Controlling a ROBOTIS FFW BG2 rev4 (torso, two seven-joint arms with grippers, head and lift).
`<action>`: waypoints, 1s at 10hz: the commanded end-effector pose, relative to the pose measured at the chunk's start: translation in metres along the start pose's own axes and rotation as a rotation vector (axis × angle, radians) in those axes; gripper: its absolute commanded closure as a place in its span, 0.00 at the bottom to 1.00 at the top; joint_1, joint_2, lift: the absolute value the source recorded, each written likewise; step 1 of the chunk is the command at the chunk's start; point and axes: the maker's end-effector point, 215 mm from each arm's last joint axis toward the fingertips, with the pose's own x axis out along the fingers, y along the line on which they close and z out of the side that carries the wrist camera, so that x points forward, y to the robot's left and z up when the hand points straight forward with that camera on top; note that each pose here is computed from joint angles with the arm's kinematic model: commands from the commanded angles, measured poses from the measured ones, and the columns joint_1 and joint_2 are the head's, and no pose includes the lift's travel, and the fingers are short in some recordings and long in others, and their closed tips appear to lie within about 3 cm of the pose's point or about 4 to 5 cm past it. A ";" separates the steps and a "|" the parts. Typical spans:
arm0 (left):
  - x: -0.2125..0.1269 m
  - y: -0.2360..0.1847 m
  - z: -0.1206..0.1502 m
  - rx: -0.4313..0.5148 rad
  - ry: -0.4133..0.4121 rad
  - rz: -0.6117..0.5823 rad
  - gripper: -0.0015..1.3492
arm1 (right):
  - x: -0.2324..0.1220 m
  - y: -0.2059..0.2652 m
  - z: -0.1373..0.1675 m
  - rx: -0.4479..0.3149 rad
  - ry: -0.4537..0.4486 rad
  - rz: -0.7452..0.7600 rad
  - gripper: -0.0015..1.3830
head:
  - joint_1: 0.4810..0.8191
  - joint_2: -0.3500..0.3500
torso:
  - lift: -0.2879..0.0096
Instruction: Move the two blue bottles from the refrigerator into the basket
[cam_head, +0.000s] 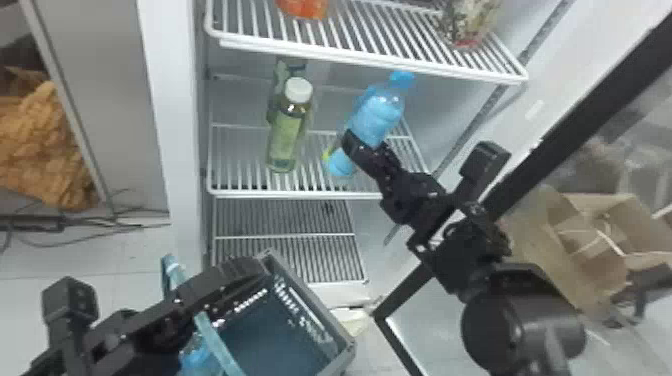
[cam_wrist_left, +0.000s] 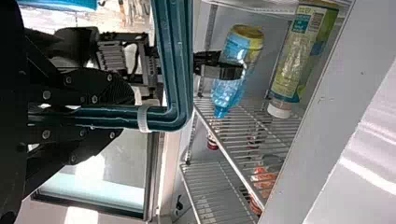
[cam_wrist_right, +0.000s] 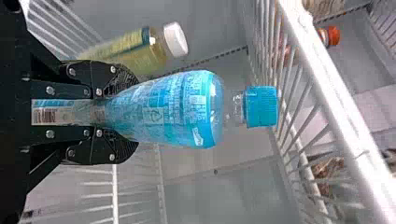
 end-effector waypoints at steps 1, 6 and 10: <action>-0.001 0.001 -0.001 -0.002 -0.001 0.001 0.86 | -0.018 0.018 0.001 0.014 0.009 0.021 0.92 | 0.63 0.06 | 0.24; -0.002 0.002 0.001 -0.001 -0.006 0.004 0.86 | -0.061 0.098 -0.014 0.105 0.081 0.175 0.92 | 0.63 0.11 | 0.24; -0.002 0.002 0.000 -0.002 -0.003 0.006 0.86 | -0.086 0.148 -0.066 0.207 0.230 0.280 0.92 | 0.63 0.19 | 0.24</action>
